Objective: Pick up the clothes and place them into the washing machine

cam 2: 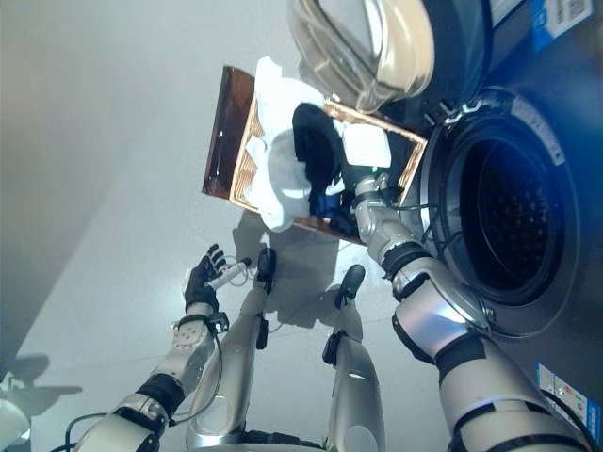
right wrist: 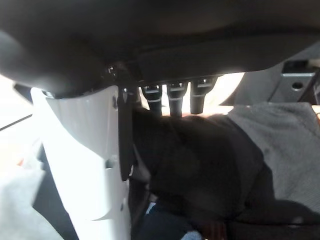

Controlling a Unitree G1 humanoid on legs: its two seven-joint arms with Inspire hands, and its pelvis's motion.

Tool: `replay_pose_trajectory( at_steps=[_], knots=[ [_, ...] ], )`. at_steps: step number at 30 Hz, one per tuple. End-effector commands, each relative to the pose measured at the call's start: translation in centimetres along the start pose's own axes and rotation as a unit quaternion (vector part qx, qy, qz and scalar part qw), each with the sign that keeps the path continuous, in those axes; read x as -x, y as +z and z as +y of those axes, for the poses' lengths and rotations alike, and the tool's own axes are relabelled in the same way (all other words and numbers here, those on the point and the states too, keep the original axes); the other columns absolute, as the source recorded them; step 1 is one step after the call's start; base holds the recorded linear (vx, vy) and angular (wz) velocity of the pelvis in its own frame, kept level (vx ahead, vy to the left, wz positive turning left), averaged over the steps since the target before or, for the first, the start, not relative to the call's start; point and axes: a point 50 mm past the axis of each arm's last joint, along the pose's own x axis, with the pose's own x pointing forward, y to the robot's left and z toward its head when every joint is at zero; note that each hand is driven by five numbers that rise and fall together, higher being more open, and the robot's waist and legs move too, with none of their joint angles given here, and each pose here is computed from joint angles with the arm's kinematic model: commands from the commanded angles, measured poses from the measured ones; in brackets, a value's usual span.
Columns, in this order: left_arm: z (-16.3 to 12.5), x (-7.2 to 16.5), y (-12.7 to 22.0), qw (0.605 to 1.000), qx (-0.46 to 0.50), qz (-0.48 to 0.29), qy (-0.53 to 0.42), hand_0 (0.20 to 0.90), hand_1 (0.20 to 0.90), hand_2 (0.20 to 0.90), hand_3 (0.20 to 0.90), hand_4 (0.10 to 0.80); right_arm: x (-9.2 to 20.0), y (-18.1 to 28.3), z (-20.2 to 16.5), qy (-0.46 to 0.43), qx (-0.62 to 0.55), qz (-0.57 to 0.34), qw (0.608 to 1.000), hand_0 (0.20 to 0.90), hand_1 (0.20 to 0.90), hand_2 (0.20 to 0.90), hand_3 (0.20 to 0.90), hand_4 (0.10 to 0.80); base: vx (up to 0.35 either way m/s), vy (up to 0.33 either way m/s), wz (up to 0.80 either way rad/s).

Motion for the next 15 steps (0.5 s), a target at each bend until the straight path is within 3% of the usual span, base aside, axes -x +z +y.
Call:
replay_pose_trajectory(
  at_steps=[1, 9, 10, 12, 13, 14, 15],
  knots=[
    [0.2, 0.5, 0.9, 0.999, 0.006, -0.036, -0.011, 0.900, 0.900, 0.900, 0.900, 0.800, -1.9, -1.5, -4.2, -0.054, 0.053, 0.012, 0.997, 0.900, 0.900, 0.900, 0.900, 0.800, -0.037, 0.007, 0.00],
    [-0.6, 0.3, 2.2, 0.998, 0.016, -0.059, -0.026, 0.900, 0.900, 0.900, 0.900, 0.800, -2.9, -2.4, -7.0, -0.085, 0.079, 0.022, 0.993, 0.900, 0.900, 0.900, 0.900, 0.800, -0.023, 0.010, 0.01],
    [-0.6, 0.3, 2.2, 0.998, 0.016, -0.059, -0.026, 0.900, 0.900, 0.900, 0.900, 0.800, -2.9, -2.4, -7.0, -0.085, 0.079, 0.022, 0.993, 0.856, 0.856, 0.856, 0.856, 0.769, 0.000, 0.000, 0.00],
    [-0.8, 0.3, 2.3, 0.998, 0.014, -0.059, -0.028, 0.900, 0.900, 0.900, 0.900, 0.800, -3.0, -2.6, -7.5, -0.090, 0.083, 0.026, 0.992, 0.529, 0.529, 0.529, 0.529, 0.535, 0.000, 0.000, 0.00],
    [-0.9, 0.3, 2.4, 0.998, 0.014, -0.061, -0.031, 0.900, 0.900, 0.900, 0.900, 0.800, -3.1, -2.6, -7.7, -0.093, 0.082, 0.026, 0.992, 0.472, 0.472, 0.472, 0.472, 0.494, 0.000, 0.000, 0.00],
    [-0.9, 0.2, 2.5, 0.998, 0.012, -0.061, -0.032, 0.900, 0.900, 0.900, 0.900, 0.800, -3.1, -2.8, -7.8, -0.096, 0.082, 0.027, 0.992, 0.200, 0.200, 0.200, 0.200, 0.300, 0.000, 0.000, 0.00],
    [-0.9, 0.2, 2.5, 0.998, 0.009, -0.062, -0.032, 0.900, 0.900, 0.900, 0.900, 0.800, -3.1, -2.7, -7.8, -0.095, 0.081, 0.026, 0.992, 0.200, 0.200, 0.200, 0.200, 0.300, 0.000, 0.000, 0.00]
  ],
)
